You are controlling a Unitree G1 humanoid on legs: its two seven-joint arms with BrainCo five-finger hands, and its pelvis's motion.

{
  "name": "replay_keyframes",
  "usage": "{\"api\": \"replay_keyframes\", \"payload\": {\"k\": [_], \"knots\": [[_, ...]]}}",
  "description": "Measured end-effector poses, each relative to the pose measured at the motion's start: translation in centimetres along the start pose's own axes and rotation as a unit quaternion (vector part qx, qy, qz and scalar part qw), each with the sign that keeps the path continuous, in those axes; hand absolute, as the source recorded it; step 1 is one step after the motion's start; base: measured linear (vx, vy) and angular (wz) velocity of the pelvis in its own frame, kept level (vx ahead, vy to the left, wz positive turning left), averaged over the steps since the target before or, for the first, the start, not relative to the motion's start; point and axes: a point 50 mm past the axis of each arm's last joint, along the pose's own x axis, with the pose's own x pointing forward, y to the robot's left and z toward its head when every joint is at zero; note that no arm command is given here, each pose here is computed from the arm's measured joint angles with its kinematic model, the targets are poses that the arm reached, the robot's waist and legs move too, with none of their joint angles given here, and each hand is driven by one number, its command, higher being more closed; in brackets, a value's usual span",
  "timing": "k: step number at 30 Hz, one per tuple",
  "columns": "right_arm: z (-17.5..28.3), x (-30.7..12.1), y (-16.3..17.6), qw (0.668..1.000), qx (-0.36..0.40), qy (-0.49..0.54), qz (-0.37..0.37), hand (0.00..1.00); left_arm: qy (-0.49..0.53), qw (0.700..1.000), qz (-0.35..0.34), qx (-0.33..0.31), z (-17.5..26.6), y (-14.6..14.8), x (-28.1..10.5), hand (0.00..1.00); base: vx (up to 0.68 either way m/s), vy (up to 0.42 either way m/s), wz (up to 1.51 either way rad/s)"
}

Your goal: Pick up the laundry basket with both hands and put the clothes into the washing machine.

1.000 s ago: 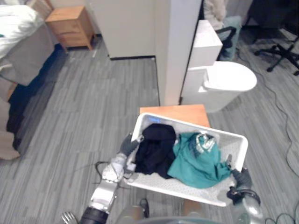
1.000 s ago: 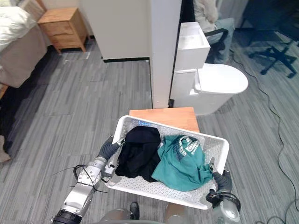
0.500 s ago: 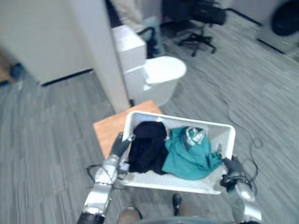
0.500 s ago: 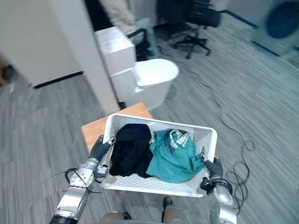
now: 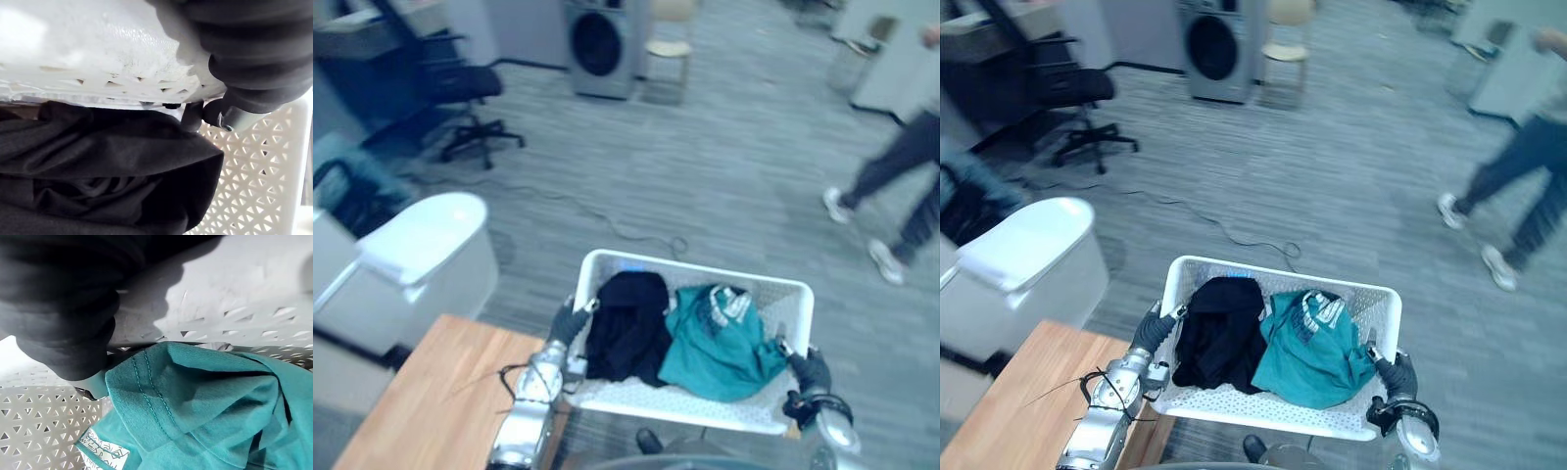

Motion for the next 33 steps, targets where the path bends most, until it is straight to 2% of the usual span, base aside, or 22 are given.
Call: {"api": "replay_keyframes", "payload": {"k": [2,5,8,12,16,24,27,33], "knots": [[1.0,0.7,0.0,1.0,-0.015,-0.013,0.009,1.0,0.005,1.0,0.017,-0.026,-0.5,-0.4,0.0,1.0,0.04,0.091,-1.84],[0.4,0.6,1.2,1.0,-0.017,-0.004,0.023,1.0,0.01,0.999,0.039,-0.014,-0.9,0.9,-0.5,1.0,0.24,0.145,-0.94],[0.3,0.9,1.2,0.999,-0.027,0.001,0.019,1.0,0.025,0.998,0.047,-0.025,-1.5,0.5,-0.5,1.0,0.17,0.159,-0.54],[-0.9,0.3,1.9,1.0,-0.016,0.018,0.019,1.0,0.033,0.998,0.053,-0.004,-1.6,1.4,-0.9,1.0,0.45,0.18,0.08],[0.7,0.4,3.0,0.999,-0.011,-0.02,0.031,1.0,-0.001,0.998,0.068,-0.001,-0.1,2.0,-1.1,1.0,0.42,0.208,-0.03],[2.1,-1.1,1.0,0.999,-0.031,-0.044,0.004,1.0,-0.001,0.998,0.049,-0.03,-0.1,0.4,-0.5,1.0,0.62,0.155,0.44],[3.1,-3.1,0.3,0.997,-0.053,-0.058,0.007,1.0,0.008,0.997,0.049,-0.053,-0.6,0.0,-1.8,1.0,0.68,0.091,0.24],[3.5,-1.8,2.2,0.996,-0.023,-0.077,0.026,1.0,-0.029,0.997,0.064,-0.041,0.6,1.4,-2.3,1.0,0.64,0.225,-0.3]]}}
